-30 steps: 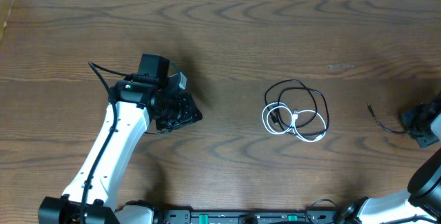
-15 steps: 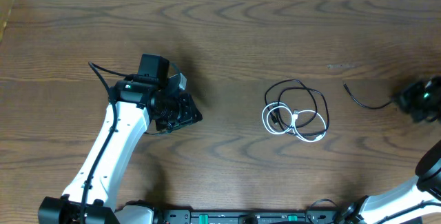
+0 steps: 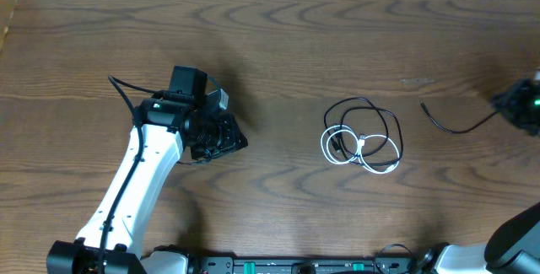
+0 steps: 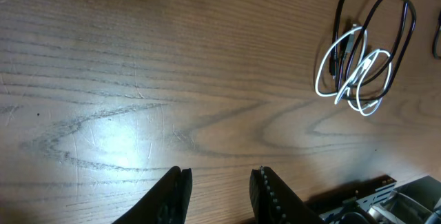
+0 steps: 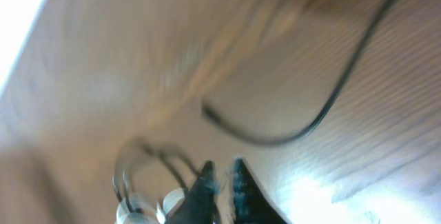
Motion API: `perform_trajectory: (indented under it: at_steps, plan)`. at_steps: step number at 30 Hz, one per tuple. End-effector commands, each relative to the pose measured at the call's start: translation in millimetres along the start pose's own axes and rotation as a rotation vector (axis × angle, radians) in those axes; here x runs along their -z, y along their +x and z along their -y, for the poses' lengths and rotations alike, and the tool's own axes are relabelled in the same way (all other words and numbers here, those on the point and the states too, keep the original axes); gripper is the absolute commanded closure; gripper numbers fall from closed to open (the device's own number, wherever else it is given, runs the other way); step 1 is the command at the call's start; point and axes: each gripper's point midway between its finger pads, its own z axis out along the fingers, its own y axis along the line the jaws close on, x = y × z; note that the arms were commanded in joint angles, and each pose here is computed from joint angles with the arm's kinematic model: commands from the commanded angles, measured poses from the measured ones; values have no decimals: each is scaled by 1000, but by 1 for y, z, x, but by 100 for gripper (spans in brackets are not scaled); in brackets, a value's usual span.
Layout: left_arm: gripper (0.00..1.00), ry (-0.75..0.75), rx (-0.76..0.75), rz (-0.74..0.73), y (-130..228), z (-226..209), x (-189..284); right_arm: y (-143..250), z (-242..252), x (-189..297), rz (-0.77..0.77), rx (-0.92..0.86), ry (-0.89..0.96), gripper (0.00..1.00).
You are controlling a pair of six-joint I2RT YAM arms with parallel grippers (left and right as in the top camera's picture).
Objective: Untangle cables
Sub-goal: 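Move the right gripper from the right edge toward the central cable loops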
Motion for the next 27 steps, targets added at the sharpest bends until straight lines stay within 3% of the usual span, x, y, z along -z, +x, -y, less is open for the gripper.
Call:
perform_trajectory:
  at_steps: [1,6,14,21,27]
  plan:
    - [67,-14,-20,-8,2,-3,-2,36,-27,-17,-139,275,-47,99]
    - [67,-14,-19,-9,3,-3,-2,70,-34,-47,-278,415,67,99]
    - [67,-19,-12,-23,6,-5,-2,92,-41,-98,-375,577,147,99]
    - [67,-19,-12,-23,6,-5,-2,94,-30,-139,-402,589,156,99]
    - [67,-20,-11,-24,6,-5,-2,81,7,-159,-380,587,343,99]
